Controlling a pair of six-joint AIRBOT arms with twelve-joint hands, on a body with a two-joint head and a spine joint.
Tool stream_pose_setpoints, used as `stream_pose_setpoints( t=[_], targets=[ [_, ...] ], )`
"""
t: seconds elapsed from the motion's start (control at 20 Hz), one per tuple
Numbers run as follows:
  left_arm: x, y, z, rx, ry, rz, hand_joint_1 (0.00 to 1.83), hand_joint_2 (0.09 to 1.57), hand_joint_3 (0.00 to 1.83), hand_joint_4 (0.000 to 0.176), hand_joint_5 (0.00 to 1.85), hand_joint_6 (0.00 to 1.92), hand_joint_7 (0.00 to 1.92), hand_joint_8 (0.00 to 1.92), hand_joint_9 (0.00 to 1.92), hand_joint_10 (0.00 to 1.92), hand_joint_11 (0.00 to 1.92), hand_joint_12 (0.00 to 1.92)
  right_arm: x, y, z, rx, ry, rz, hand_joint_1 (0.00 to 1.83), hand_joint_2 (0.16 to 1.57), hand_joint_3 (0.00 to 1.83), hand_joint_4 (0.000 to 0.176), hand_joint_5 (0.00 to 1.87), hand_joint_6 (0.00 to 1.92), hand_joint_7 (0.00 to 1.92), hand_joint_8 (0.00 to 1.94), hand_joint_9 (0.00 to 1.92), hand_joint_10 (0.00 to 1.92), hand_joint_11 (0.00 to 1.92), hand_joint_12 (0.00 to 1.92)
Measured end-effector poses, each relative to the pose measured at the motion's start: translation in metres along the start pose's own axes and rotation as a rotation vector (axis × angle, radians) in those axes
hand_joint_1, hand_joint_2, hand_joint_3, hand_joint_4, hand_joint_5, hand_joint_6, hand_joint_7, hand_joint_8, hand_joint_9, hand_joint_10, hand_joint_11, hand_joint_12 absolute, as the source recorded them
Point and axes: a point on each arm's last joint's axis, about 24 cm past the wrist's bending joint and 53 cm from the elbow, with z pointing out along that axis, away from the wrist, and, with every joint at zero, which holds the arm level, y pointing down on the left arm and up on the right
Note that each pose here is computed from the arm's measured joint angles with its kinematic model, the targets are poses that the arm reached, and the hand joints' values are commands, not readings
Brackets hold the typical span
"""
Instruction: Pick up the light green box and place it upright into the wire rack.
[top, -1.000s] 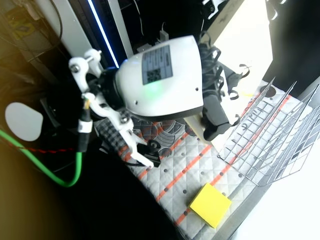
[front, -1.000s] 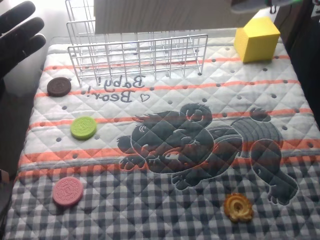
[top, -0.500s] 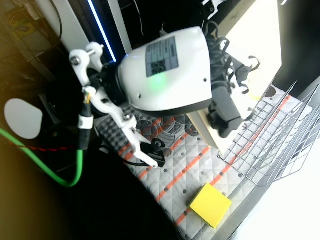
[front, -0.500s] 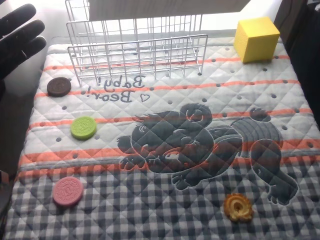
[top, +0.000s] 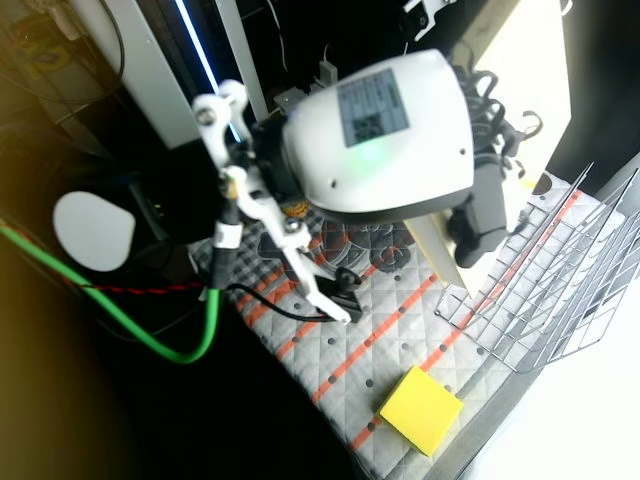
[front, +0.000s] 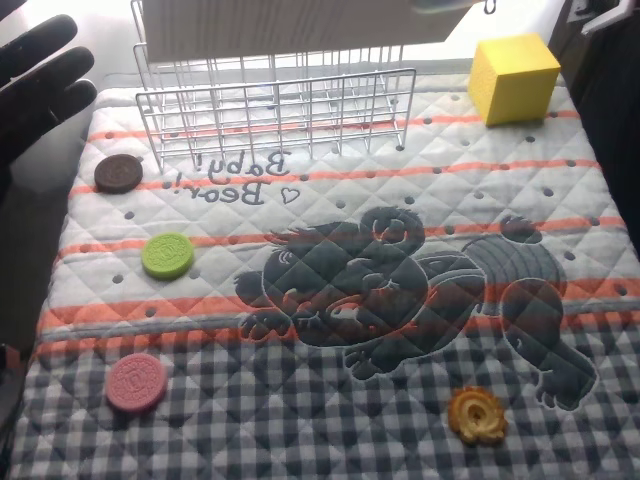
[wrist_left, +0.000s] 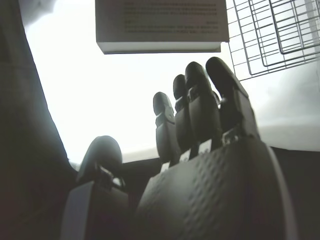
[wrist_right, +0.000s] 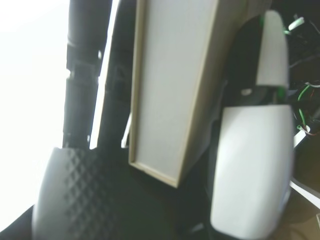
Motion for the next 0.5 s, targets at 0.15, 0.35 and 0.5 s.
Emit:
stream_pose_setpoints(
  t=[0.15, 0.35, 0.5],
  targets=[
    [0.001, 0.0, 0.001, 0.003, 0.003, -0.002, 0.37, 1.16, 0.0, 0.115, 0.46, 0.0, 0.39, 0.0, 0.4, 0.0, 0.0, 0.85, 0.014, -0.009, 0.0, 0.022, 0.024, 0.011, 1.16, 1.12, 0.0, 0.0, 0.99, 0.96, 1.48, 0.0, 1.67, 0.01, 1.38, 0.79],
    [0.001, 0.0, 0.001, 0.003, 0.004, -0.002, 0.33, 1.16, 0.0, 0.104, 0.47, 0.0, 0.41, 0.01, 0.42, 0.01, 0.0, 0.85, 0.018, -0.023, -0.002, 0.06, 0.021, 0.036, 1.16, 1.11, 0.0, 0.0, 1.0, 0.93, 1.48, 0.0, 1.65, 0.0, 1.36, 0.71],
    [0.001, 0.0, 0.001, 0.004, 0.004, -0.002, 0.34, 1.17, 0.0, 0.117, 0.46, 0.0, 0.39, 0.0, 0.4, 0.0, 0.0, 0.84, 0.022, -0.024, -0.001, 0.06, 0.016, 0.049, 1.16, 1.11, 0.0, 0.0, 0.99, 0.96, 1.45, 0.0, 1.62, 0.0, 1.35, 0.66]
  ],
)
